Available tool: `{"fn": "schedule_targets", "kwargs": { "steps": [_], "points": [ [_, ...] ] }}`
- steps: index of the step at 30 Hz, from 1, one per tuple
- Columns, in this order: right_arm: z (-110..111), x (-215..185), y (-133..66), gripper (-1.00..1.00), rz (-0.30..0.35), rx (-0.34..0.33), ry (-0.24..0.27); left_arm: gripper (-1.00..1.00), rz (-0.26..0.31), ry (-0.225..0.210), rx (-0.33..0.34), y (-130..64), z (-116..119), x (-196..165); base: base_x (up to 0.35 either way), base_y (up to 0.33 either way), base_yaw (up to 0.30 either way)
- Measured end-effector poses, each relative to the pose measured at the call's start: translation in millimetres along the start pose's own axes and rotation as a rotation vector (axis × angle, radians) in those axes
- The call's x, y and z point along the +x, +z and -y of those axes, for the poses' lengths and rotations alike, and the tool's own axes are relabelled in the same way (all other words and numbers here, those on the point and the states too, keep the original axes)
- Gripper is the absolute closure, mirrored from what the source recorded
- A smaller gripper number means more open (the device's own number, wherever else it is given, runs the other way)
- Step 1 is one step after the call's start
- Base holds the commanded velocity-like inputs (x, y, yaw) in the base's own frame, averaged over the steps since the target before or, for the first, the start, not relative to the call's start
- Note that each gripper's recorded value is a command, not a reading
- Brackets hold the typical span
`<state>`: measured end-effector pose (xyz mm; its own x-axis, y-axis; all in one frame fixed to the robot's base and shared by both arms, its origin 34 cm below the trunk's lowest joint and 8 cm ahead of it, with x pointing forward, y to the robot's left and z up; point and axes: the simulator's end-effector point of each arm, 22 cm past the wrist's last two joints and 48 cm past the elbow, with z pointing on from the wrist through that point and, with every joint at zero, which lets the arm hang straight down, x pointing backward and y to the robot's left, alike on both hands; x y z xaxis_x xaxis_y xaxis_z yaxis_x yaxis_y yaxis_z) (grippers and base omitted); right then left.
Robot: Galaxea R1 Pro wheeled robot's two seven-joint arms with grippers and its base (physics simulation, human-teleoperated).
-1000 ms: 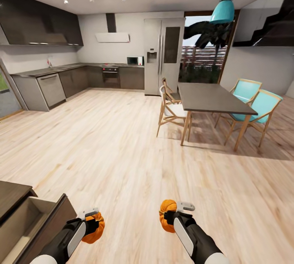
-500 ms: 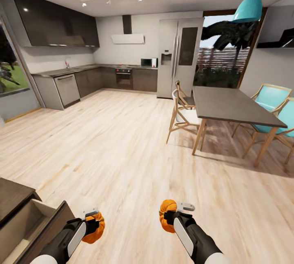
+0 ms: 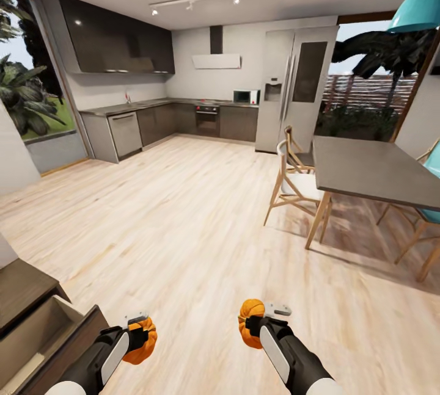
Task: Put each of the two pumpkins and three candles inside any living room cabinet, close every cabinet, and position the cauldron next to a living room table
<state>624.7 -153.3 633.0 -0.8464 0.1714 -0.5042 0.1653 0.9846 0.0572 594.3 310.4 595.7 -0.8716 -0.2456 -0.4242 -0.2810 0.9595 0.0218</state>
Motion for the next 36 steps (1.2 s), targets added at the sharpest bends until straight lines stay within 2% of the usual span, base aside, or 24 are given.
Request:
{"fn": "schedule_targets", "kwargs": {
  "steps": [10, 19, 30, 36],
  "points": [
    [1, -3, -2.5, 1.00, 0.003, 0.003, -0.004, 1.00, 0.006, -0.001, 0.004, -2.5, 2, -3, 0.119, -0.300, 0.262],
    [-1, -1, -12.8, 1.00, -0.084, -0.010, -0.055, 1.00, 0.012, -0.005, 0.017, -8.3, 6, -11, 0.005, -0.054, 0.267],
    [-7, 4, -35.2, 1.00, -0.173, -0.023, -0.089, 1.00, -0.076, 0.008, 0.037, -32.4, 11, -12, 0.000, -0.001, 0.280],
    [-10, 4, -45.0, 1.00, -0.193, -0.028, -0.099, 1.00, -0.110, 0.020, 0.037, -44.7, 9, -13, 0.000, 0.000, 0.288]
  ]
}}
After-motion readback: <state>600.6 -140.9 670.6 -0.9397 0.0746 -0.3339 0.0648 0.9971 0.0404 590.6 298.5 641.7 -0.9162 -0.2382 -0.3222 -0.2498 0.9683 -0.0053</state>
